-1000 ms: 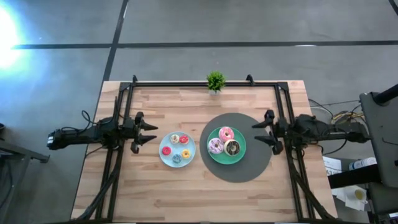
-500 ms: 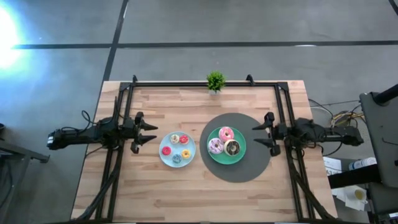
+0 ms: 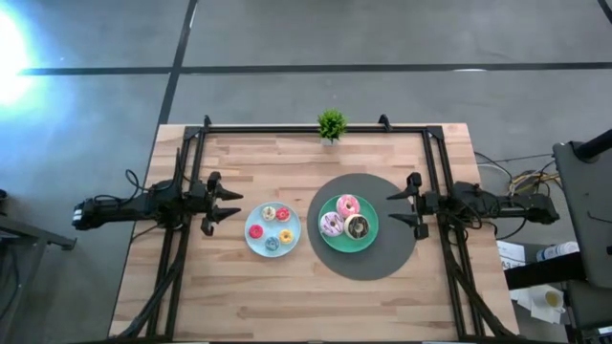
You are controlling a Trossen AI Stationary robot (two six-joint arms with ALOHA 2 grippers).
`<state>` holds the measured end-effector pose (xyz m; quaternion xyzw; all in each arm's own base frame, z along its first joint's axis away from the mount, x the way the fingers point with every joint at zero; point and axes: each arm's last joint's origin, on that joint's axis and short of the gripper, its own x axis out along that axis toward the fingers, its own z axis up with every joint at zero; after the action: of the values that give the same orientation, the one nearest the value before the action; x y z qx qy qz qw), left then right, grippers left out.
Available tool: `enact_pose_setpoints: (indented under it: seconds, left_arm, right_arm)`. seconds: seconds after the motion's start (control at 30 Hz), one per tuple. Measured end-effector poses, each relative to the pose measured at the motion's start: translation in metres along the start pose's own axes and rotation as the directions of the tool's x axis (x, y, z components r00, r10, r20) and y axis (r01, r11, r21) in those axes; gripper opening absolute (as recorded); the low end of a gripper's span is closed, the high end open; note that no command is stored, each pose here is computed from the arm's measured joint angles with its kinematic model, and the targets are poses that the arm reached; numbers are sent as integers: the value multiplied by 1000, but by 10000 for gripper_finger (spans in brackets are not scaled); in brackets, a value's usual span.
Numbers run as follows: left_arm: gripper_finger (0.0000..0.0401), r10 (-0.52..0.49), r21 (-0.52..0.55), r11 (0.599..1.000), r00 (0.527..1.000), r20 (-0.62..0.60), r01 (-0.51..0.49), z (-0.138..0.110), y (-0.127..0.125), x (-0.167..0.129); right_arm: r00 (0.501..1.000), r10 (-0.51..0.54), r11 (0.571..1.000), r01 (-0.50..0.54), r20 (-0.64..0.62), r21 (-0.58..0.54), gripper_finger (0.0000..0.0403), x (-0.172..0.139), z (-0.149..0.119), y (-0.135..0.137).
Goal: Pick & Place donuts
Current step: Return to Home Position
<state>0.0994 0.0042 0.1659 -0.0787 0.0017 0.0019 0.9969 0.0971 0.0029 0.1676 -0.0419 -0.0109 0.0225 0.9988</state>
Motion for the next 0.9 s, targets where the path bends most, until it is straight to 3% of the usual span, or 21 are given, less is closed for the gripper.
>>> enact_pose_setpoints:
  seconds: [0.9]
  left_arm:
    - [171, -1, 0, 1000, 1000, 1, 1, 0, 0, 0]
  right_arm:
    - [1000, 3, 1000, -2, -22, 25, 224, 1, -2, 0]
